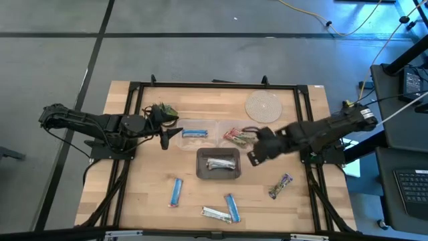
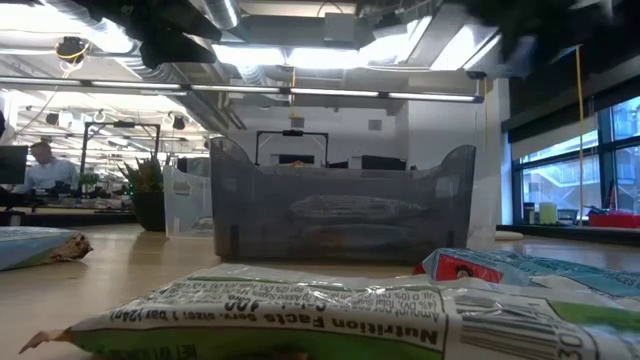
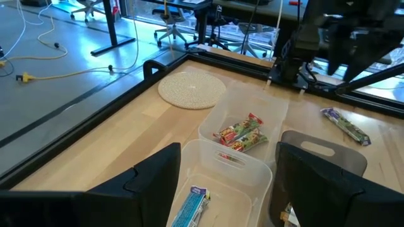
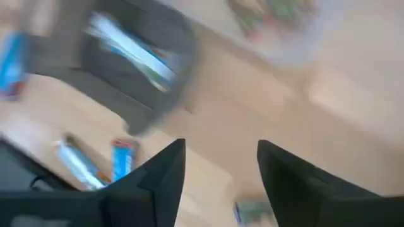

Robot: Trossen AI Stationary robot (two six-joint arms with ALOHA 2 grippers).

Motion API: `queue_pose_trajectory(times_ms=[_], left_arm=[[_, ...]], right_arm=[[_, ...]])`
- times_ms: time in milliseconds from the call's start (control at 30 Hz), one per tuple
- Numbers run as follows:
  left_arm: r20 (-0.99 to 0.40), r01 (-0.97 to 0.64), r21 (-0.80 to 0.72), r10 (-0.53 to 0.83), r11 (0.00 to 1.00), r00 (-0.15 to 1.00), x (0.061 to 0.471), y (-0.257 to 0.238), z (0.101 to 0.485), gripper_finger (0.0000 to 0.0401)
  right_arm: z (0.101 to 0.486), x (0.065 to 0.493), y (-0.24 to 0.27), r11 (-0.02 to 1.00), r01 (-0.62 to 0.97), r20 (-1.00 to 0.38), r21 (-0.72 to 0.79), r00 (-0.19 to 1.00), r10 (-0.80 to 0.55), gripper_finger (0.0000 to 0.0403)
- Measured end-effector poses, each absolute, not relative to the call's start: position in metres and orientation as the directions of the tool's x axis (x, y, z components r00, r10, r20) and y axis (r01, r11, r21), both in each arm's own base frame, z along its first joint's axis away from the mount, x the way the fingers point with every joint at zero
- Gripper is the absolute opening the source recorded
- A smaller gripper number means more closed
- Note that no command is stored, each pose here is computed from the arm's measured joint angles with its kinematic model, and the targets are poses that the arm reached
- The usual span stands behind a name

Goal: Pick and place Granola Bars by type
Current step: Put the blue granola bar into the left transparent bin

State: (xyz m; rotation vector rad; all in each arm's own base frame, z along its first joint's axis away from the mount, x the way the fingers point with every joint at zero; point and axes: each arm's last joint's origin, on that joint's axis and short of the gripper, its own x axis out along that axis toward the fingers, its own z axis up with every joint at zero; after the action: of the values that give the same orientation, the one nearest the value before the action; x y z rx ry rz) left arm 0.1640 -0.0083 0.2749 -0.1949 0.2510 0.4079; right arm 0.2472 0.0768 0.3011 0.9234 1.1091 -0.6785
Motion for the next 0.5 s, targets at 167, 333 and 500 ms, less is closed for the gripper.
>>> queue_pose_trajectory(times_ms=[167, 333, 500], left_arm=[[-0.279, -0.414, -0.136, 0.366, 0.9, 0.888, 0.164, -0.008, 0.275, 0.0251], [-0.28, -0.414, -0.134, 0.366, 0.9, 0.887, 0.164, -0.008, 0.275, 0.0251], [-0.28, -0.414, -0.134, 0.366, 0.901, 0.887, 0.164, -0.008, 0.275, 0.0251]], right_arm=[[0.296, 0.223, 0.107, 0.248, 0.952, -0.982, 0.178, 0.187, -0.011, 0.0199], [0.287, 0.208, 0.135, 0.054, 0.996, -0.997, 0.076, 0.077, -0.014, 0.0199], [0.276, 0.203, 0.157, 0.01, 1.0, -1.0, 0.024, 0.024, -0.009, 0.0199]])
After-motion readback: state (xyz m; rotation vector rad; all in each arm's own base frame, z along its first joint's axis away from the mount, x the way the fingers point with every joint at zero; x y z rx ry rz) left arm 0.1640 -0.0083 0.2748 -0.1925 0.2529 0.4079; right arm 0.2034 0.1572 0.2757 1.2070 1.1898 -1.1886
